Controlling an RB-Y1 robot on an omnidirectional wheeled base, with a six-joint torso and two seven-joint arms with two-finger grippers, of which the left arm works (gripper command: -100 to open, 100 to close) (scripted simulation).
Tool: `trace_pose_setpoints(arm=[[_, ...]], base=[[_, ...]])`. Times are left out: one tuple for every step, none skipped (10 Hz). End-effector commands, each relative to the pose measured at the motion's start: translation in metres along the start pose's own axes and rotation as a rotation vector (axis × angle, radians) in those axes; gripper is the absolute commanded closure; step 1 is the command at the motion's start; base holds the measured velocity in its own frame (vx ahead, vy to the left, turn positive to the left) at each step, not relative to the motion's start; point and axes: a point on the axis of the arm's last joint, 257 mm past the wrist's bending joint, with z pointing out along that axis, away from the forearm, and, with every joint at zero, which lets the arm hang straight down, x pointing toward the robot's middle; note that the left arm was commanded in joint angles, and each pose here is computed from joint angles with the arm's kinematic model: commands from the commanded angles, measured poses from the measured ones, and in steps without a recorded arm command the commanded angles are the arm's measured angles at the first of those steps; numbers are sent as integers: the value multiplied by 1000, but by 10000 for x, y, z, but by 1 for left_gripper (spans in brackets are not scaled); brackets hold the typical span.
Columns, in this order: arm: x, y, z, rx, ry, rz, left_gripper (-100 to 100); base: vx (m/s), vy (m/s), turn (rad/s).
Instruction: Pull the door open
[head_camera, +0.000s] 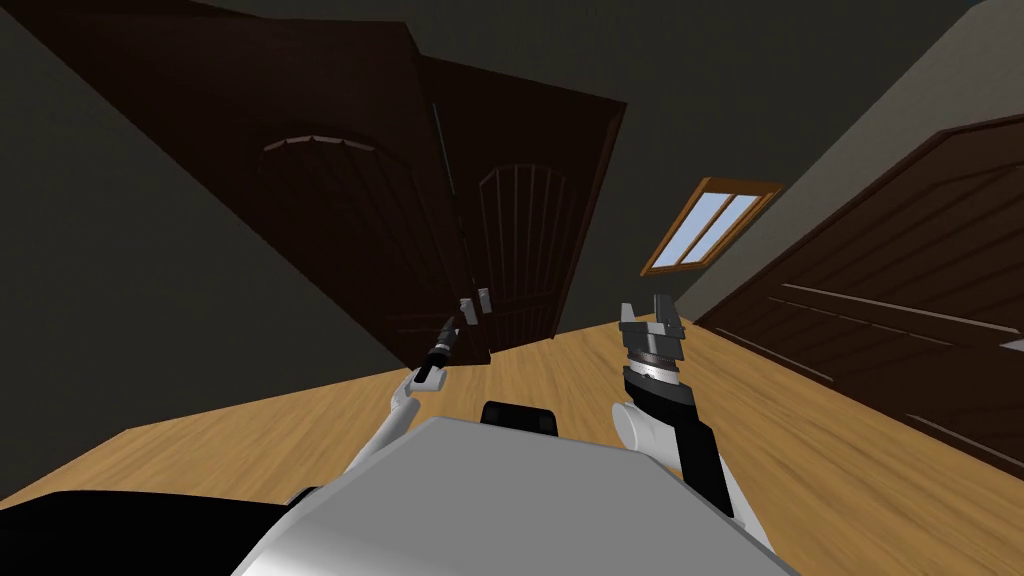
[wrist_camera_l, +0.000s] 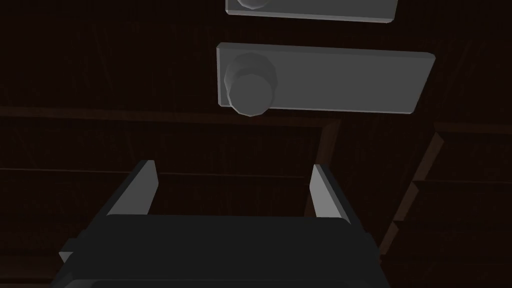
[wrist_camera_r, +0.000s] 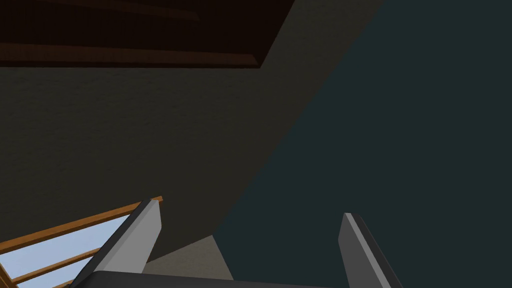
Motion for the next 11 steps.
trace_pose_setpoints(arm=[[-87, 48, -14, -9, -18, 5, -100], [-100, 55, -15, -10, -21, 6, -100], [-136, 74, -15, -13, -29, 7, -100], [-150, 81, -10, -13, -33, 8, -100], [-151, 79, 7, -11, -36, 8, -100], [-117, 55, 40, -4, -33, 6, -100], [-72, 26, 71, 3, -27, 3, -100], [-97, 47, 61, -2, -30, 5, -100], [-97, 47, 61, -2, -30, 5, 100], [-97, 47, 61, -2, -30, 5, 100], [-97, 47, 61, -2, -30, 5, 100]], base=[[65, 81, 54], [136, 101, 33], [175, 100, 15], [208, 90, -3], [223, 52, -31], [238, 15, -81], [243, -42, -99], [109, -25, -15], [-11, 6, 18], [-33, 15, -3], [-36, 7, -13]])
